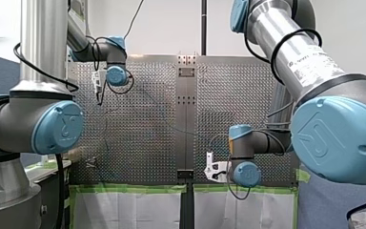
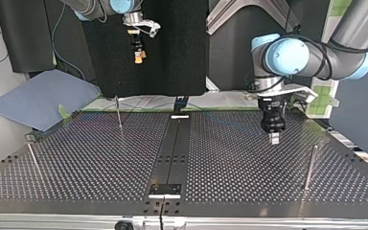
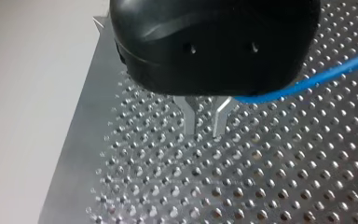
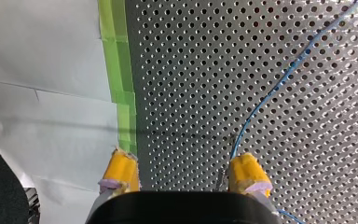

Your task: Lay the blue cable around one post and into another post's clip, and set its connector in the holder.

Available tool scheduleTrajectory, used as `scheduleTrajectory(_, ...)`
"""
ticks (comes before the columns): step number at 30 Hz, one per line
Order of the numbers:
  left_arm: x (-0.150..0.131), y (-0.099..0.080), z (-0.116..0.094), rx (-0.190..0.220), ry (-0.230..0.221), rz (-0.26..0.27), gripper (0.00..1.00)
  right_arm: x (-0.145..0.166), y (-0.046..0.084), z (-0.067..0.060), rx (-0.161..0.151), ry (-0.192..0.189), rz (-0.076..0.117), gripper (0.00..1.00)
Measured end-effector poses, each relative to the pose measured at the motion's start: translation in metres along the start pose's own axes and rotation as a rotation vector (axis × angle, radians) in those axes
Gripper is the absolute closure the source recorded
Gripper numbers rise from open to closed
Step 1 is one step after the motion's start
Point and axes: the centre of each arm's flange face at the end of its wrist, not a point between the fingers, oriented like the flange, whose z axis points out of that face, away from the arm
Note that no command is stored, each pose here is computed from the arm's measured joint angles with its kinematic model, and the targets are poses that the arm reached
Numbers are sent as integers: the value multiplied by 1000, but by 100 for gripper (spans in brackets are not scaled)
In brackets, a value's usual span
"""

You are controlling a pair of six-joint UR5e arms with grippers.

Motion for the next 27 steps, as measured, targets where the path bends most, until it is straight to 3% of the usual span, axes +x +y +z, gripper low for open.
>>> scheduleTrajectory(6, -2, 9, 1, -20, 31, 10, 80, 0, 0, 1, 1, 2, 0, 2)
scheduleTrajectory(12, -14, 15, 0, -30, 12, 3, 80, 0, 0, 1, 2, 2, 0, 2)
scheduleTrajectory(17, -28, 11, -3, 0, -20, -7, 80, 1, 0, 1, 2, 1, 0, 2)
scheduleTrajectory(27, -33, 1, -7, 70, -28, -6, 80, 0, 0, 1, 0, -2, 0, 2)
